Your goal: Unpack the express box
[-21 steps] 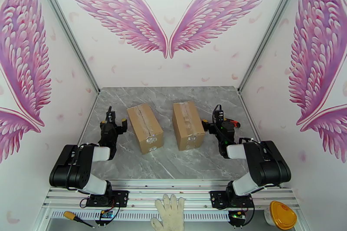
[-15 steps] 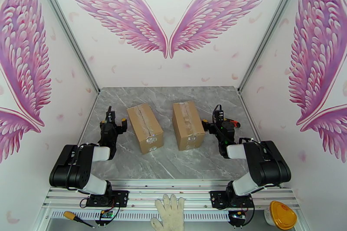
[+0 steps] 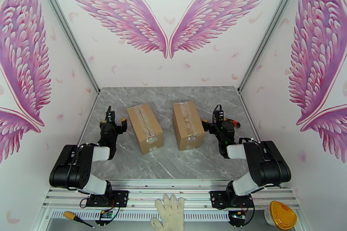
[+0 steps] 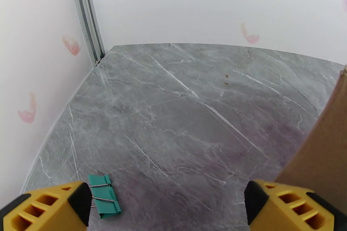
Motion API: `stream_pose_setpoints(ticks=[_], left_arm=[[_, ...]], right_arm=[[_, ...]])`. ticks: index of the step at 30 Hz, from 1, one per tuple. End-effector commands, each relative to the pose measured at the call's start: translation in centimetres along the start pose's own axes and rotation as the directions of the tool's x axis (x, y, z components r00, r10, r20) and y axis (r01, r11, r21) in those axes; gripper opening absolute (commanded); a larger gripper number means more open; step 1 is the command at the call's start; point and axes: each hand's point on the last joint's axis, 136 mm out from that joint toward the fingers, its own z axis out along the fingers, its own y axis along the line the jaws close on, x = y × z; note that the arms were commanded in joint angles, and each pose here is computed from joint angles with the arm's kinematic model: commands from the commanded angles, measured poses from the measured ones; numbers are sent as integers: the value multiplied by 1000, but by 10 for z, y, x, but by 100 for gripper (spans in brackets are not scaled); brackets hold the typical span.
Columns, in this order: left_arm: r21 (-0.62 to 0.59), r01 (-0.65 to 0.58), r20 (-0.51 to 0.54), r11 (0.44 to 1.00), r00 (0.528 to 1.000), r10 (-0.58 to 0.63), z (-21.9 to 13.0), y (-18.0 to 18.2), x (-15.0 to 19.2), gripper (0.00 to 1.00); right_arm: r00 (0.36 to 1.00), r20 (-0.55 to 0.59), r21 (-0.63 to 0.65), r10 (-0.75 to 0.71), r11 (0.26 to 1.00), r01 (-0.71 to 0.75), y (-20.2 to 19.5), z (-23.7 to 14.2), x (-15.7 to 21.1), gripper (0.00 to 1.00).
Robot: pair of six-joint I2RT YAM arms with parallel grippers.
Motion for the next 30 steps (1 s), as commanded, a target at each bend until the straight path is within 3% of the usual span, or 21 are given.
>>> stream_pose_setpoints(ticks=[1,5,10,15,18,24,28,30], left_arm=[[9,5,12,1000,1000,-5,4,-1,-7,99],[8,7,15,1000,1000,-7,4,0,-7,99],[-56,34,29,998,999,-33,-7,13,-25,99],[-169,161,118,972,983,-142,-45,42,-76,99],[-126,274,151,953,955,-254,-71,43,-121,99],[226,375,78,899,913,-401,-104,-33,-216,94],[374,374,-45,849,921,-386,-103,-110,-245,93],[454,398,-128,797,915,-384,-99,-157,-250,92]], right_arm=[[1000,12,6,-1,1000,1,1,-1,-6,99],[1000,16,8,-1,1000,1,1,-1,-7,99],[998,47,99,32,994,-36,-15,-14,-21,99],[996,31,142,88,986,-91,-23,-37,-46,99],[991,25,143,134,980,-137,-23,-54,-65,99],[976,-92,37,196,980,-193,-2,-65,-93,99],[939,-240,-24,248,965,-261,15,-57,-99,95],[912,-302,-35,279,952,-303,21,-56,-99,94]])
